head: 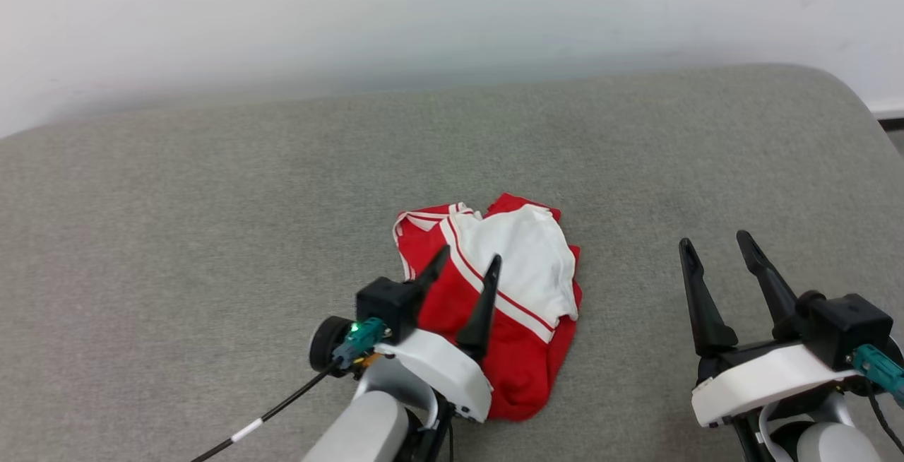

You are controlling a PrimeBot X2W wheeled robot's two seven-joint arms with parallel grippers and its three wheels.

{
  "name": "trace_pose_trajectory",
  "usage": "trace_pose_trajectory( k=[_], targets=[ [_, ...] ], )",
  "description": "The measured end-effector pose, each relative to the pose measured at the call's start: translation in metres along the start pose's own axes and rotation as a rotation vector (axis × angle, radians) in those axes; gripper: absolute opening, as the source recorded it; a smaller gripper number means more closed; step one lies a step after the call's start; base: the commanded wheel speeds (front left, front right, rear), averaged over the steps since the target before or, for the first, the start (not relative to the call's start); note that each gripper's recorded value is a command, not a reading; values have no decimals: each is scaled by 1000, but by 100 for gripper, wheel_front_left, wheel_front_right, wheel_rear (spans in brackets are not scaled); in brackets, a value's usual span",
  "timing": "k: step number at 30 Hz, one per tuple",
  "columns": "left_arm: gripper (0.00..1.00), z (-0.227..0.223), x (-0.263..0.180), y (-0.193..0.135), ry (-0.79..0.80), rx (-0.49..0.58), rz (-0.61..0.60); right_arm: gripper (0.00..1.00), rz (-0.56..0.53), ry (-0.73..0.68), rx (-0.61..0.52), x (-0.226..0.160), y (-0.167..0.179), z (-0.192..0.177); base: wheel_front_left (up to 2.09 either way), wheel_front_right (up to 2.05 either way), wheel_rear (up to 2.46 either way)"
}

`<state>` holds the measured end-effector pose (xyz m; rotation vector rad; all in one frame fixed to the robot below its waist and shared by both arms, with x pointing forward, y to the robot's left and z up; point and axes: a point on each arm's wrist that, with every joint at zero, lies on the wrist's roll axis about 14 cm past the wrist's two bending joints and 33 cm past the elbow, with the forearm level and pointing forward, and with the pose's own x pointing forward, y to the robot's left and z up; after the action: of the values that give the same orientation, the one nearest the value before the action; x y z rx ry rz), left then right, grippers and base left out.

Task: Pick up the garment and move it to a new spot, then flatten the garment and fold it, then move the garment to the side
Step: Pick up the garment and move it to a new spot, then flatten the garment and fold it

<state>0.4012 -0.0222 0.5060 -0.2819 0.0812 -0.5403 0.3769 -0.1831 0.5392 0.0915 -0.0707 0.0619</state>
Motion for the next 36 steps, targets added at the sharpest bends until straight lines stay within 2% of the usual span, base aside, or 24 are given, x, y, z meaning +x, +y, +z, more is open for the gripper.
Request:
trace_pose_trajectory(
  k=[6, 11, 15, 22, 36],
  targets=[
    [100, 41, -21, 49, -147, 33, 172, 100, 26, -3, 1, -2, 9, 4, 0, 0, 0],
    [100, 52, -56, 97, -174, 96, 325, 100, 42, 10, -2, -6, 14, 3, 0, 0, 0],
    [100, 55, -87, 123, -176, 142, 406, 100, 50, 18, -3, -12, 17, 4, 0, 0, 0],
    [100, 53, -100, 116, -171, 173, 398, 100, 22, 40, -7, -22, 8, 1, 0, 0, 0],
    [100, 51, -100, 105, -161, 178, 380, 100, -8, 57, -2, -27, -1, 2, 0, 0, 0]
  ],
)
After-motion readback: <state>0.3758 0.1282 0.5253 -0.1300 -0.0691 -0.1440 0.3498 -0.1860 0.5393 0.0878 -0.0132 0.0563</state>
